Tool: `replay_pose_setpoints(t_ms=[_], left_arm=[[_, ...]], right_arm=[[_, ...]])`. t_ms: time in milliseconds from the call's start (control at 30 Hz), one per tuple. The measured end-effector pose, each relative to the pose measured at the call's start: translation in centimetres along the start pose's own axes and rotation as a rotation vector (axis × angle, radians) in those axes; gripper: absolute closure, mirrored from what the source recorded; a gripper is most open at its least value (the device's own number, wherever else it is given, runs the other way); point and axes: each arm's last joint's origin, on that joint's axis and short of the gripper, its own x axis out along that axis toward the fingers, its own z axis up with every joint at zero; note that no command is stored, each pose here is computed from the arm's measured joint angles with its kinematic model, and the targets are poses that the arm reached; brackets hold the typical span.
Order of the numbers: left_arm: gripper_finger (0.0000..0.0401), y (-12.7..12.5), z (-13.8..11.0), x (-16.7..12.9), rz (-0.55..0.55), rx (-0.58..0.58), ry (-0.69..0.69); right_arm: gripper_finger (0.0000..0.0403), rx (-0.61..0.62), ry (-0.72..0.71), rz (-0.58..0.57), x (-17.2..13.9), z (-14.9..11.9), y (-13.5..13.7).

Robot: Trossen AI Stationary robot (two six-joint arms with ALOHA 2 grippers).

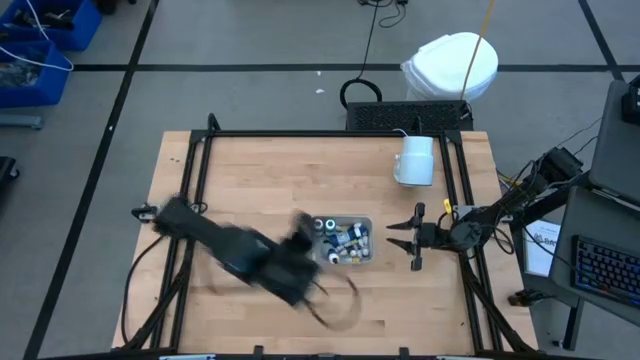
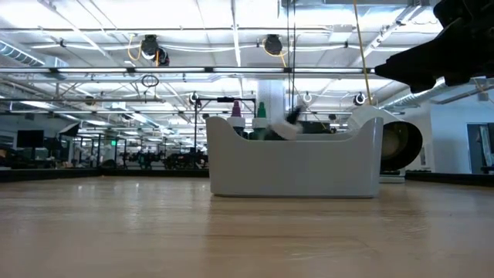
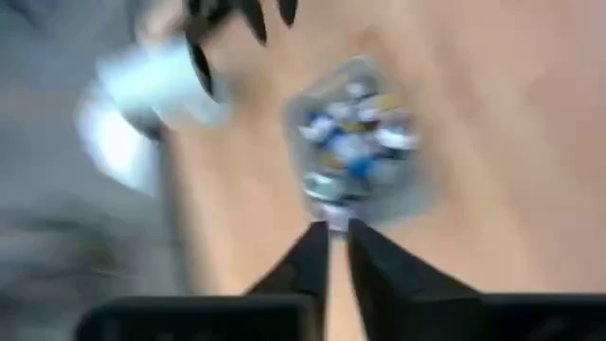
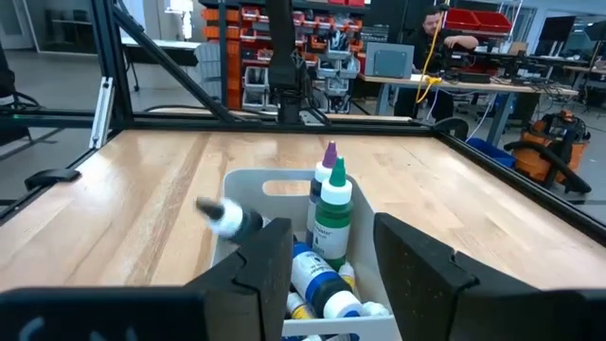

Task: Pick & Place food coloring
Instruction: Adjust the big blue food coloring in the gray bin

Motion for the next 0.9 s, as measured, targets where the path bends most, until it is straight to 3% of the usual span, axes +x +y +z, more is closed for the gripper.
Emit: replay_pose_setpoints(t_ms=[67, 167, 267, 333, 500, 700, 900], left_arm=[[0.0383, 1.6, -2.6, -2.8, -0.096, -0.274, -0.037], [0.039, 1.4, -5.8, -4.8, -0.051, -0.449, -0.066], [0.039, -0.7, -8.3, -4.1, -0.011, -0.474, -0.156], [0.0396, -2.4, -10.2, -2.8, -0.015, -0.429, -0.255], [0.0393, -7.1, -16.4, 4.7, -0.08, -0.353, -0.555], [0.0395, -7.8, -23.8, 11.4, 0.033, -0.51, -0.897], [0.0395, -7.0, -27.7, 13.3, 0.137, -0.587, -0.894]], right_arm=[[0.0264, -0.002, -0.001, 0.0, 0.0, 0.0, 0.0], [0.0264, -0.004, -0.004, -0.002, 0.0, 0.1, 0.0], [0.0264, -0.009, -0.004, -0.003, 0.0, 0.1, 0.0], [0.0264, -0.007, -0.004, -0.003, 0.0, 0.0, 0.0], [0.0264, 0.021, 0.002, -0.004, 0.1, -0.1, 0.0], [0.0264, 0.059, 0.005, -0.051, 0.4, -0.3, -0.1], [0.0281, 0.024, 0.091, -0.095, 2.5, 1.0, -0.6]])
